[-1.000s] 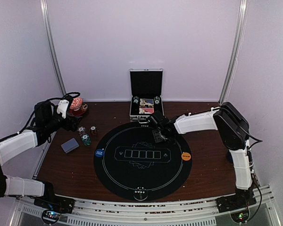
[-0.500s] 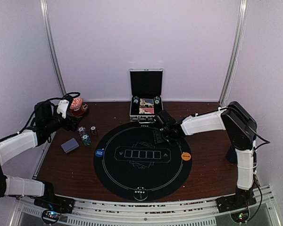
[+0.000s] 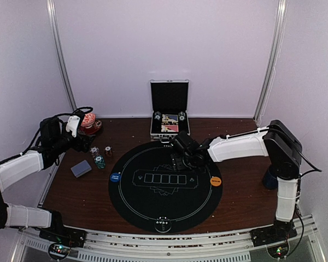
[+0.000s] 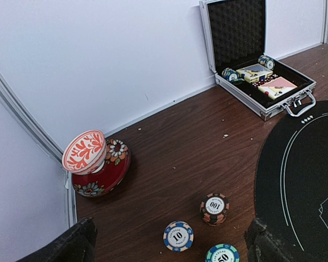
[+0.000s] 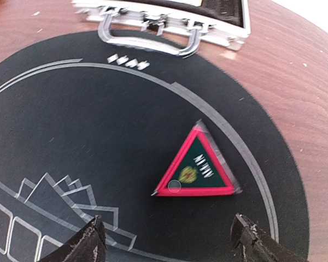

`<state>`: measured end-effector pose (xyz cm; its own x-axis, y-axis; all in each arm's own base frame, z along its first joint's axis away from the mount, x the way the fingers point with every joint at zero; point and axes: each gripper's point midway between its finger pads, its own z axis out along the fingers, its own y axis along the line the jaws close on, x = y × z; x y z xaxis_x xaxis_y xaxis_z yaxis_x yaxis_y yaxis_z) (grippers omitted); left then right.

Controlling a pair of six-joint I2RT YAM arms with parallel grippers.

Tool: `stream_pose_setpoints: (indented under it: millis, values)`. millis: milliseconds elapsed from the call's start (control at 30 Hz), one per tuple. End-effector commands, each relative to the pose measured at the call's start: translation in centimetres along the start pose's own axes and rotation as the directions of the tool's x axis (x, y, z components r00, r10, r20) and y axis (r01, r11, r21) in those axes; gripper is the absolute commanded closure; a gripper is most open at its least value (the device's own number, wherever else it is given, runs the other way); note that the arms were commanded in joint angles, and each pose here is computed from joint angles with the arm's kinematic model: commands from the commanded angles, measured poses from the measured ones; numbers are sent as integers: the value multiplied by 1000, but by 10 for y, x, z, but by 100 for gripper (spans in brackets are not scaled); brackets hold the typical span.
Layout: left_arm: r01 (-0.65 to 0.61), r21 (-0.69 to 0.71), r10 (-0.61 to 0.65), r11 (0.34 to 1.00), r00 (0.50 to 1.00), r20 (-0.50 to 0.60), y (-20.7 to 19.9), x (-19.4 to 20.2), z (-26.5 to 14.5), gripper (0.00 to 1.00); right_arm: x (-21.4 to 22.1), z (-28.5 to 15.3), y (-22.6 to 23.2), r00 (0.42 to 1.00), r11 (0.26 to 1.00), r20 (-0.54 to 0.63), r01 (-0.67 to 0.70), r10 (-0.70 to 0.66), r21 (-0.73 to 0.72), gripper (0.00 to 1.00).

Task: Distribute texas hold em gaming equipment
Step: Move the all-in button to the poker table mat.

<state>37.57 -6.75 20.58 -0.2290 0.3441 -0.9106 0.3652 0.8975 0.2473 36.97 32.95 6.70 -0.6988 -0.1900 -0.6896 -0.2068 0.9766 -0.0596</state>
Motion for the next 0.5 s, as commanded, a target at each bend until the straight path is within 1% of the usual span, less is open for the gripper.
stream_pose_setpoints:
  millis: [0,100,267,467]
  values:
    - [-2,-13,2,1000,999,41,5,-12,-1,2,9,-7,-1,1000,1000,0,-24,24,-3,20]
    - [-2,-12,2,1000,999,42,5,-13,-1,2,14,0,0,999,999,-3,-39,39,-3,21]
    - [-2,-10,2,1000,999,42,5,-12,-1,2,18,12,0,999,998,-6,-52,52,20,27]
    - [-1,-7,2,1000,999,40,4,-12,0,2,28,33,-6,996,996,-36,-81,82,29,31]
